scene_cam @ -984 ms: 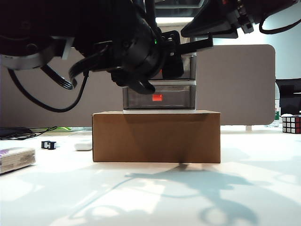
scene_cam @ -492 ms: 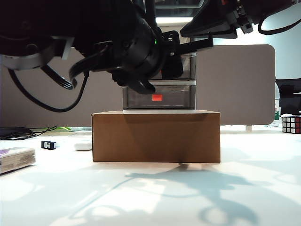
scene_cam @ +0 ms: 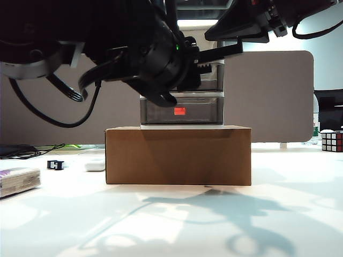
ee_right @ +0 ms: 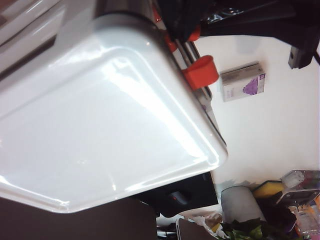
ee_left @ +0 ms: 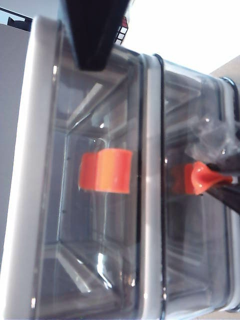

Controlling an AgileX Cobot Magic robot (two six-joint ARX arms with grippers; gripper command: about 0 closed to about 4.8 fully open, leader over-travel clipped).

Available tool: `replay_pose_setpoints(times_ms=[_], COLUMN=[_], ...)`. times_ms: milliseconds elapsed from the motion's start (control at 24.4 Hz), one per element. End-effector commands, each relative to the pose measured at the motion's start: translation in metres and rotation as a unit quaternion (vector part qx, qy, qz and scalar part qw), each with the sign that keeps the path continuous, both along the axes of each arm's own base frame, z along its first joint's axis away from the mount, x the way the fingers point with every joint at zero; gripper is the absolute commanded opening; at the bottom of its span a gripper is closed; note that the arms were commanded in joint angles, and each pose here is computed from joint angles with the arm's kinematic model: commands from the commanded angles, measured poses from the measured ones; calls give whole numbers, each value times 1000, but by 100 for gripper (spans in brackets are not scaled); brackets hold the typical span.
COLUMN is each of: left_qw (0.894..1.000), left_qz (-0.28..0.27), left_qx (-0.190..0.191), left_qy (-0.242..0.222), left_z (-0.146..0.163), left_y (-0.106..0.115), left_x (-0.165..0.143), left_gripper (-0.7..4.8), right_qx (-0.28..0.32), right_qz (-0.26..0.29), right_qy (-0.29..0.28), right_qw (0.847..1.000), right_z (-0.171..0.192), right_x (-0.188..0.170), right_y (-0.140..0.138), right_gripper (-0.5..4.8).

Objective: Open the second layer of the drawer on the table, pick up a pack of napkins on the table and put it in, and finally close the drawer.

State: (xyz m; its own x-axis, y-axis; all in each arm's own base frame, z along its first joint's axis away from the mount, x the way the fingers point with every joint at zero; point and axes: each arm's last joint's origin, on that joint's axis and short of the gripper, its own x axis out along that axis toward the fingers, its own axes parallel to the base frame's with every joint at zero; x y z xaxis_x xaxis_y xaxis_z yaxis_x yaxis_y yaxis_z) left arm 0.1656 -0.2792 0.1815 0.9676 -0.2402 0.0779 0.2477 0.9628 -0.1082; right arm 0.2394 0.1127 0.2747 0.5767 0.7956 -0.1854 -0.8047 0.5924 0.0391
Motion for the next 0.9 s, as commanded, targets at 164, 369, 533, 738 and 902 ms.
replay_pose_setpoints(times_ms=[164, 369, 533, 738, 902], left_qw=[1000, 1000, 999, 1000, 1000], left_qz=[12, 17, 20, 8, 5], left_qx=[-2, 15, 22, 22, 18], left_qy=[2, 7, 12, 19, 19], left_z=[2, 0, -6, -9, -6], left_y=[-9, -15, -14, -7, -3], left_x=[-19, -37, -55, -77, -86], left_gripper=[-6, -6, -6, -6, -6], right_qx=[-1, -2, -2, -1, -1], right_qz=[-16, -16, -16, -17, -17], right_qy=[-11, -8, -9, -12, -12], right_qw=[1000, 1000, 1000, 1000, 1000], right_z=[1, 0, 1, 2, 2], right_x=[3, 5, 6, 6, 6], right_y=[1, 1, 2, 2, 2], right_gripper=[-5, -5, -5, -5, -5])
